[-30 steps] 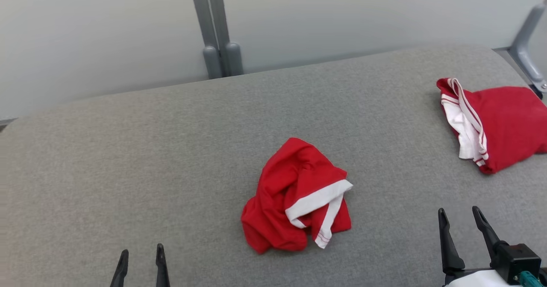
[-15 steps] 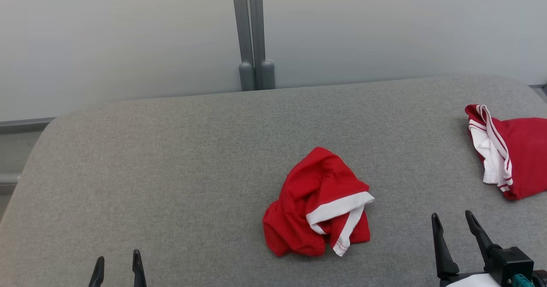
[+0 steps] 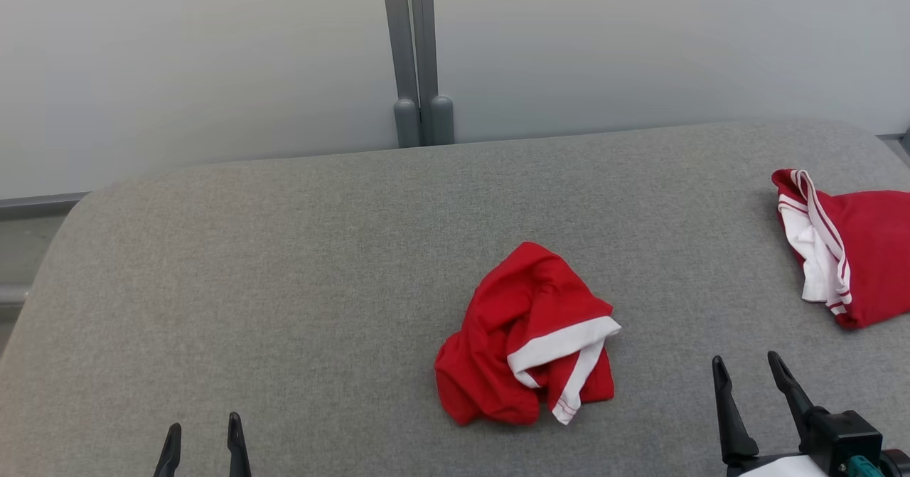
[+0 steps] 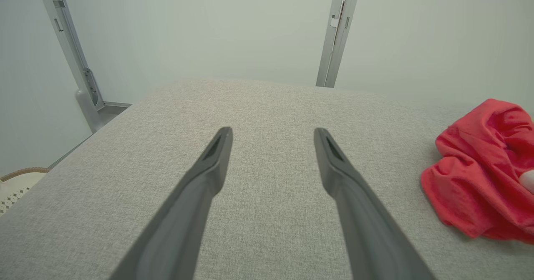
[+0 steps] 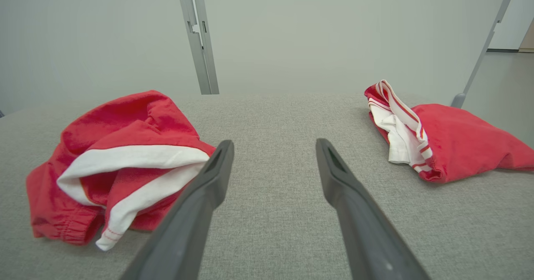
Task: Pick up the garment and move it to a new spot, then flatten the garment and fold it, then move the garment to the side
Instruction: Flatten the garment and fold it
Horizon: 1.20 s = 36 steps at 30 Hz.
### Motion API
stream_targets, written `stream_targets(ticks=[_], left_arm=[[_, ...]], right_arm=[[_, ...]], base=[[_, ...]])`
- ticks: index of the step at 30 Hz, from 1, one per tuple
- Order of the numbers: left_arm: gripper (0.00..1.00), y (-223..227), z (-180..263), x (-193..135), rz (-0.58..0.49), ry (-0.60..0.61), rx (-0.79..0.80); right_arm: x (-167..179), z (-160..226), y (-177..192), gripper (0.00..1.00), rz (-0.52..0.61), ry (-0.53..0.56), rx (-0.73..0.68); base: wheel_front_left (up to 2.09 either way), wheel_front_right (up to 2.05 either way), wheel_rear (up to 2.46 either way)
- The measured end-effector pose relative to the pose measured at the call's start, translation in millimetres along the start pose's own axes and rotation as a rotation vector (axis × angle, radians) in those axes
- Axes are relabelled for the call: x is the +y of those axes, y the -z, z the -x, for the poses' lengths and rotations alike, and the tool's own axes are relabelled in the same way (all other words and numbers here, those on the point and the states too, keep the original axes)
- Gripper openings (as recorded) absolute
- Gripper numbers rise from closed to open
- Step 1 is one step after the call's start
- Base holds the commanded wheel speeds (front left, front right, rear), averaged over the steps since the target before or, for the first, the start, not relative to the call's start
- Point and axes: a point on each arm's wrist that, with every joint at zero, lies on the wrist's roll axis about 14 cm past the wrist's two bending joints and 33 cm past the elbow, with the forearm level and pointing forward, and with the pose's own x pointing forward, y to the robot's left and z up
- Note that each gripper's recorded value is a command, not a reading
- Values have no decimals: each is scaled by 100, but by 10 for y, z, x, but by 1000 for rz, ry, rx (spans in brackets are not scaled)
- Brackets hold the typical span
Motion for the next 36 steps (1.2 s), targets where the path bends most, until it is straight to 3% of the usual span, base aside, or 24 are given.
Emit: stream_targets(ticks=[15, 21, 25, 27, 32, 36], left_arm=[[100, -81, -87, -118, -7, 30, -26], [100, -343, -253, -984, 54, 295, -108], [100, -108, -85, -1799, 107, 578, -16], [100, 139, 32, -2084, 83, 686, 65], [100, 606, 158, -2422, 18, 830, 221], [100, 780, 123, -2566, -7, 869, 284]], right_arm=[[52, -24, -2, 100, -3, -14, -1], [82, -55, -53, 100, 2, -21, -17], [46, -48, -87, 100, 0, -5, -28], [-12, -14, -79, 100, -6, 17, -25], [-155, 98, -6, 100, -18, 73, -1], [-272, 194, 38, 100, -29, 121, 14]], base=[[0, 0, 0], [0, 0, 0], [0, 0, 0], [0, 0, 0], [0, 0, 0], [0, 0, 0]])
